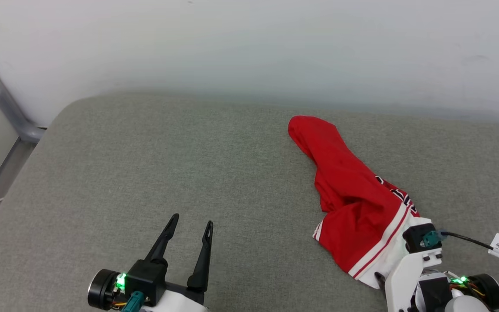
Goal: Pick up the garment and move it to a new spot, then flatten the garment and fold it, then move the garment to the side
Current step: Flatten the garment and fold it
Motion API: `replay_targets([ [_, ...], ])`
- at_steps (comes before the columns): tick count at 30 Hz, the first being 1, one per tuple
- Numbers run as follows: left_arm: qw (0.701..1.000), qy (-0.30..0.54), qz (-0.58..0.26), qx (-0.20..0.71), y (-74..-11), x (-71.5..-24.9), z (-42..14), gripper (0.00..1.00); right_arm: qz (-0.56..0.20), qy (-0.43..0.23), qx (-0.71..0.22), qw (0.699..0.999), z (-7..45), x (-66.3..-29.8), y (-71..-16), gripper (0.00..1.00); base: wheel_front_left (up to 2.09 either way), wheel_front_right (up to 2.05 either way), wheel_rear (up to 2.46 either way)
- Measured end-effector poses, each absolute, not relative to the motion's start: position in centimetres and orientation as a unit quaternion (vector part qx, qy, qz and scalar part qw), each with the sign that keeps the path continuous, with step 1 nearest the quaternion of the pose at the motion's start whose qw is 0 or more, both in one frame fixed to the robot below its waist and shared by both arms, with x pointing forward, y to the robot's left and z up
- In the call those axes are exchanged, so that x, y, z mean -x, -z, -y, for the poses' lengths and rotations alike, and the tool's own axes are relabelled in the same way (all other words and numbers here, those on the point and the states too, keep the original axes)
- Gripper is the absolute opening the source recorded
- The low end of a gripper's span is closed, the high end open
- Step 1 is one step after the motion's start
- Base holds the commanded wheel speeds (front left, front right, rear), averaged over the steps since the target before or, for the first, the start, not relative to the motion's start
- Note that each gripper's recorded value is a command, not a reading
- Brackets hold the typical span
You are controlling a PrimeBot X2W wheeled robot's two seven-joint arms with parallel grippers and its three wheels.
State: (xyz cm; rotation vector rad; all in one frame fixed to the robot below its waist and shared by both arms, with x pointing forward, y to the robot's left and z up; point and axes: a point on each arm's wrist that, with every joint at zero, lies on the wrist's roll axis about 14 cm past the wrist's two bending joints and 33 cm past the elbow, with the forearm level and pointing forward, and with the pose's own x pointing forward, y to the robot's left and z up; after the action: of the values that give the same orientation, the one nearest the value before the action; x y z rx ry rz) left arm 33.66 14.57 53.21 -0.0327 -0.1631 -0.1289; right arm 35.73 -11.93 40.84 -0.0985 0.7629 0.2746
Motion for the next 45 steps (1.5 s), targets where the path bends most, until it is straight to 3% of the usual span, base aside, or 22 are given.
replay_targets([
  [14, 0.998, 0.032, 0.060, 0.013, -51.9, -33.8, -16.6, 1.00, -0.418, -0.137, 0.056, 0.896, 11.2, -37.2, -38.0, 1.00, 0.00, 0.00, 0.00],
  [15, 0.998, 0.032, 0.060, 0.013, -51.9, -33.9, -16.5, 1.00, -0.422, -0.137, 0.056, 0.895, 11.2, -37.2, -37.8, 0.75, 0.00, 0.00, 0.00],
  [17, 0.998, 0.033, 0.060, 0.013, -52.0, -34.1, -16.5, 1.00, -0.424, -0.138, 0.058, 0.893, 11.1, -37.2, -37.6, 0.00, 0.00, 0.00, 0.00],
  [25, 0.997, 0.047, 0.064, 0.014, -52.2, -34.2, -15.6, 1.00, -0.420, -0.157, 0.060, 0.892, 10.0, -36.8, -38.7, 0.00, 0.00, 0.00, 0.00],
  [32, 0.996, 0.055, 0.064, 0.017, -52.1, -33.6, -15.1, 1.00, -0.373, -0.175, 0.025, 0.911, 9.4, -36.7, -43.2, 0.00, 0.00, 0.00, 0.00],
  [38, 0.995, 0.066, 0.070, 0.019, -52.5, -34.0, -14.3, 1.00, -0.306, -0.167, 0.015, 0.937, 11.5, -36.6, -48.4, 0.00, 0.00, 0.00, 0.00],
  [45, 0.994, 0.082, 0.072, 0.024, -52.6, -34.5, -13.2, 1.00, -0.204, -0.229, -0.004, 0.952, 8.2, -38.0, -55.8, 0.00, 0.00, 0.00, 0.00],
])
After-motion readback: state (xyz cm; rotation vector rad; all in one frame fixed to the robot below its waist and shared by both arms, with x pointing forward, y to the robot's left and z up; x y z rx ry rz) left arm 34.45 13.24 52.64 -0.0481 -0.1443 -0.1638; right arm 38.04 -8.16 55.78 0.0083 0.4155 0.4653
